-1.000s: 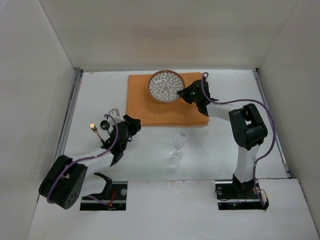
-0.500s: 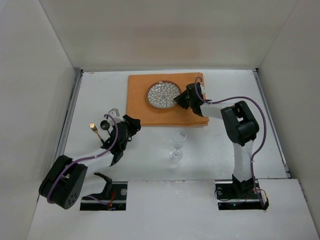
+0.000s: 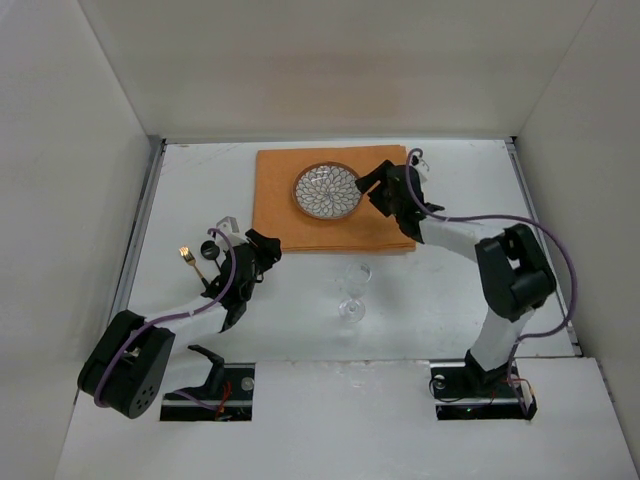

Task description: Set the dinner table for one person

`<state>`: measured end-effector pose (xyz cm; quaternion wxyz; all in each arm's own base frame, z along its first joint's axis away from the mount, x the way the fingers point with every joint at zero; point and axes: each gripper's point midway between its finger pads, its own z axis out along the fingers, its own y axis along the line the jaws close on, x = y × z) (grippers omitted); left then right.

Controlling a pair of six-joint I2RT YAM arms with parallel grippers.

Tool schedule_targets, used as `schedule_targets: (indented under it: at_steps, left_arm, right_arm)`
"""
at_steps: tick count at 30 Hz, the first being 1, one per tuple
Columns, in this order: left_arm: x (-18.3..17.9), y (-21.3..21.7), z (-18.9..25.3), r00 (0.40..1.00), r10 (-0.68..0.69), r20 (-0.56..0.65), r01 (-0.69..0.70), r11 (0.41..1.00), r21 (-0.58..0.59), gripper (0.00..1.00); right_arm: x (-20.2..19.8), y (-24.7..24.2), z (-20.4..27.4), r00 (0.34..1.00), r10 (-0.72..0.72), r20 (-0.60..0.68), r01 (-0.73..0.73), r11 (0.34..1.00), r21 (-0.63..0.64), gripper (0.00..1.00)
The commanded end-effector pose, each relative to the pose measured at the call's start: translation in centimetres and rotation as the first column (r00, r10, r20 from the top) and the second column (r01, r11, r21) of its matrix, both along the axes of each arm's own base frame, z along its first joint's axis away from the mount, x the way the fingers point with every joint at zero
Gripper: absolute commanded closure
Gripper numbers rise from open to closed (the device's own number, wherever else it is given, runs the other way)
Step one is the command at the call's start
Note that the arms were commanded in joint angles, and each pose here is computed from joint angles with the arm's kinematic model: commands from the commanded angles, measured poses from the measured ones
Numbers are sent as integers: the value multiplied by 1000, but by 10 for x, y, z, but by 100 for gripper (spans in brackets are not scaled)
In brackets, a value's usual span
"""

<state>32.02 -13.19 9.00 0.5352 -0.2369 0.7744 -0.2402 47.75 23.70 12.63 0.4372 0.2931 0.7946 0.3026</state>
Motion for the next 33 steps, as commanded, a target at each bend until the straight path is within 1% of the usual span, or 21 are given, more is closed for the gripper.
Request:
schedule_targets:
  at_steps: [1, 4, 5, 6, 7, 9, 10, 11, 12, 13, 14, 16, 18, 20, 21, 22, 24, 28, 31, 33]
  left_arm:
    - [3, 0, 10, 999, 8, 44, -6, 1000, -28, 55]
    - [2, -2, 10, 999, 4, 47, -3, 1000, -21, 55]
    - [3, -2, 10, 999, 4, 46, -3, 1000, -20, 55]
    - [3, -2, 9, 999, 5, 42, -4, 1000, -22, 55]
    - [3, -2, 10, 999, 5, 45, -4, 1000, -25, 55]
    - [2, -2, 13, 999, 4, 55, -3, 1000, -21, 55]
    - [2, -1, 13, 998, 7, 56, -6, 1000, -21, 55]
    - [2, -1, 12, 999, 8, 53, -7, 1000, -21, 55]
    - [2, -1, 13, 998, 8, 55, -7, 1000, -23, 55]
    - [2, -1, 14, 998, 7, 58, -6, 1000, -21, 55]
    - [1, -2, 15, 998, 4, 61, -3, 1000, -21, 55]
    - [2, -2, 13, 998, 6, 58, -5, 1000, -16, 55]
    - [1, -4, 13, 999, 1, 52, 0, 1000, -19, 55]
    - [0, -7, 14, 998, -8, 61, 9, 1000, -16, 55]
    - [1, -8, 14, 998, -7, 60, 8, 1000, -14, 55]
    - [1, -8, 12, 999, -8, 53, 9, 1000, -12, 55]
    - [1, -9, 12, 999, -11, 50, 12, 1000, -18, 55]
    - [0, -9, 14, 998, -12, 56, 13, 1000, -16, 55]
    - [-1, -6, 19, 997, -4, 74, 5, 1000, -19, 54]
    - [-1, -5, 17, 998, -1, 66, 2, 1000, -14, 54]
  right_arm:
    - [-13, -21, 39, 992, -31, 121, 41, 996, -76, 25]
    - [-37, -36, 56, 986, -10, 165, 30, 992, -119, 24]
    - [-47, -42, 64, 983, -4, 186, 29, 991, -131, 29]
    - [-56, -46, 76, 976, 11, 215, 20, 990, -142, 38]
    - [-65, -50, 89, 968, 34, 249, 6, 987, -159, 45]
    - [-86, -57, 116, 945, 95, 314, -26, 976, -216, 62]
    - [-99, -58, 125, 938, 125, 324, -43, 967, -250, 70]
    - [-112, -58, 134, 935, 155, 320, -61, 957, -285, 80]
    - [-125, -60, 143, 931, 183, 316, -76, 943, -324, 87]
    - [-137, -62, 150, 925, 217, 311, -93, 925, -367, 91]
    - [-147, -61, 156, 919, 246, 308, -111, 911, -396, 92]
    - [-174, -58, 172, 898, 319, 302, -158, 875, -457, 92]
    - [-200, -46, 183, 865, 418, 279, -243, 834, -495, 86]
    - [-227, -28, 190, 811, 534, 238, -355, 774, -524, 76]
    - [-238, -21, 193, 786, 578, 218, -400, 745, -534, 67]
    - [-247, -14, 196, 764, 614, 199, -434, 717, -546, 61]
    - [-257, -6, 199, 738, 654, 166, -466, 672, -575, 53]
    - [-267, 1, 187, 726, 684, 67, -505, 597, -624, 47]
    - [-276, 7, 165, 694, 719, -41, -563, 506, -653, 45]
    - [-282, 11, 156, 674, 734, -79, -591, 472, -654, 44]
